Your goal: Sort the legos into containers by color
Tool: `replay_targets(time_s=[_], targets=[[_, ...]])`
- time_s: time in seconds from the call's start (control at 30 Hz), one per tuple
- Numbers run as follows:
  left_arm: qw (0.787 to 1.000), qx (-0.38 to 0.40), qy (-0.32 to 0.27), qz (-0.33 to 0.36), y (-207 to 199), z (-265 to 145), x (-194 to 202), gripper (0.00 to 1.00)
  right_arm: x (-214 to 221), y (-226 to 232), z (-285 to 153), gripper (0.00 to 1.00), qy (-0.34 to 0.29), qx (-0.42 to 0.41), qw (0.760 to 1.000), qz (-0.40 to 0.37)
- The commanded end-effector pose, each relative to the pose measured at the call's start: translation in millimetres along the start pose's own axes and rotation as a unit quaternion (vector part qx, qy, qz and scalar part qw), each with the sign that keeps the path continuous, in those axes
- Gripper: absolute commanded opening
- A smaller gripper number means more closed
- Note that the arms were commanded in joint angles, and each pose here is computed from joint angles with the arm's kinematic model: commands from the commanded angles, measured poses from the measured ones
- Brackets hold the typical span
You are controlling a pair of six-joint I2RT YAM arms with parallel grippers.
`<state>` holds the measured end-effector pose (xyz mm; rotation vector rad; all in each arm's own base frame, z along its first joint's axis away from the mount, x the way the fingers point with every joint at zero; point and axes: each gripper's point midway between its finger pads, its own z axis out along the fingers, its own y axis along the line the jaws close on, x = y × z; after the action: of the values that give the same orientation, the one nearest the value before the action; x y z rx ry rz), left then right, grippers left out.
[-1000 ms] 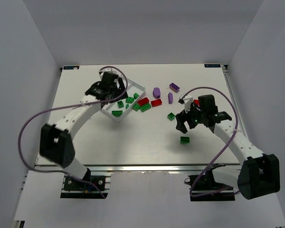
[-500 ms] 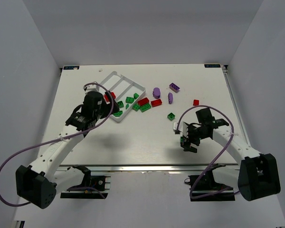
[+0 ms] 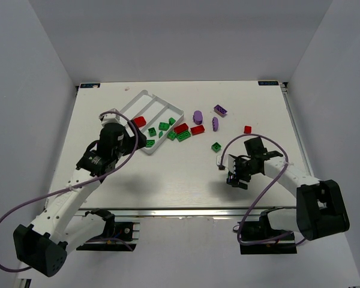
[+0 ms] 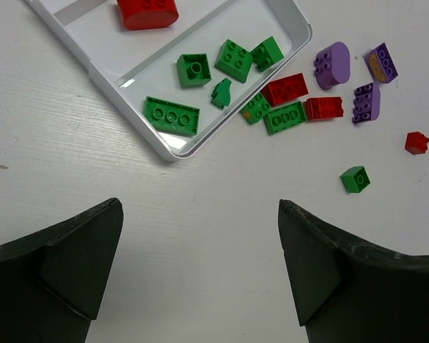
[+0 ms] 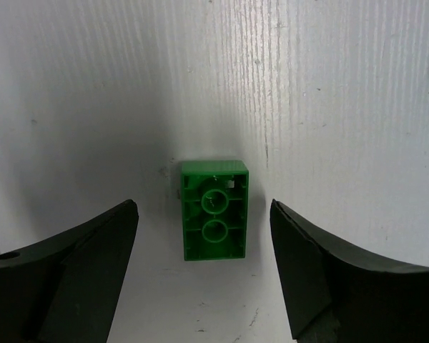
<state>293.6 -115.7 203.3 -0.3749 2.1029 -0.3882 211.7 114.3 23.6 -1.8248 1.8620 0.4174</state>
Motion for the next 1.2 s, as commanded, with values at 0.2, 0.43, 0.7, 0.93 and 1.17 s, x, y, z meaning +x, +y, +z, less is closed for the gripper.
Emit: replay_targets(time_s=[0.2,0.43,0.7,0.93,1.17], targets=[[1.000,-0.014,-0.019,-0.013,9.2,-10.8,-6.1,0.98,5.7,-5.2,12.6,0.63,0.003,-0.011,1.000,0.002],[0.999,-0.019,-0.029,-0.016,11.0,-16.8,-11.4,0.98,-6.1,-3.4,6.4,0.32,-0.014,-0.028,0.999,-0.015],[0.998,-0.028,-0.046,-0.034,16.4,-23.9,-16.3,0.98,-83.6,-34.0,-20.0,0.00,-0.105,-0.021,0.994,0.020],[0.997,-0.028,-0.063,-0.041,19.6,-34.1,-22.2,0.98,-213.6,-81.1,-22.3,0.00,-0.175,-0.014,0.981,0.087],[0.996,-0.031,-0.063,-0.053,24.3,-38.8,-18.1,0.98,-287.4,-155.6,19.6,0.00,-0.203,0.065,0.948,0.235]])
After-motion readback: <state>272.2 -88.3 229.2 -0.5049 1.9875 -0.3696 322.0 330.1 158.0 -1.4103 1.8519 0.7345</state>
